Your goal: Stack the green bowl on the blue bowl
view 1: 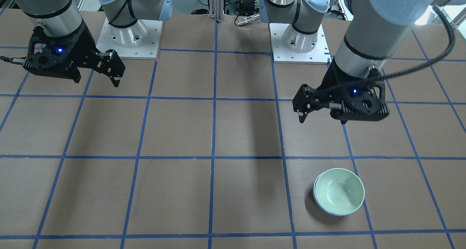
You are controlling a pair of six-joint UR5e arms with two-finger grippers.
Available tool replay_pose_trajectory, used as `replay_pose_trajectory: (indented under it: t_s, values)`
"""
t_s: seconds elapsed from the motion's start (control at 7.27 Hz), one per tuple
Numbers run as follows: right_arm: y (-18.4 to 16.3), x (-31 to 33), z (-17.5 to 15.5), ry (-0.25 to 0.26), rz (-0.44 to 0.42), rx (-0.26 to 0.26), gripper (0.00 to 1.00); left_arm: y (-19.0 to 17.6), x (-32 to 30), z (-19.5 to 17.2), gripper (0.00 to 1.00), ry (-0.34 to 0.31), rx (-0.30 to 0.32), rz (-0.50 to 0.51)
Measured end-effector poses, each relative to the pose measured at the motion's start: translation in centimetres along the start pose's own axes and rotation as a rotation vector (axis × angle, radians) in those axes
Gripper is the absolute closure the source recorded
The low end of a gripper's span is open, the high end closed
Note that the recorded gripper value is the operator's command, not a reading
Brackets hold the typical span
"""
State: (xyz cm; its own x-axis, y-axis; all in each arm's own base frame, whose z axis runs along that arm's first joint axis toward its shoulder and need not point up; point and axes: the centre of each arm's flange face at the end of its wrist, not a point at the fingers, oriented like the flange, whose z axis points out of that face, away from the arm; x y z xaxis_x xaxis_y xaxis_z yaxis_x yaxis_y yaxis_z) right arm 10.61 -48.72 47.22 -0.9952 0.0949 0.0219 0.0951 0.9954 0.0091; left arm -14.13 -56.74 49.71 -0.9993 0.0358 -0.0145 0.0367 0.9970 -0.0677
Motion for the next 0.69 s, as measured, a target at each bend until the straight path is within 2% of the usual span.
replay_pose_trajectory:
  t_s: [0.28, 0.69]
  values:
    - [0.0, 0.0, 0.0, 0.000, 0.000, 0.000, 0.00, 4.0, 0.6, -3.9, 0.00, -0.001, -0.008, 0.009]
    - [0.0, 0.0, 0.0, 0.000, 0.000, 0.000, 0.00, 6.3, -0.6, -4.5, 0.00, -0.001, -0.015, 0.006]
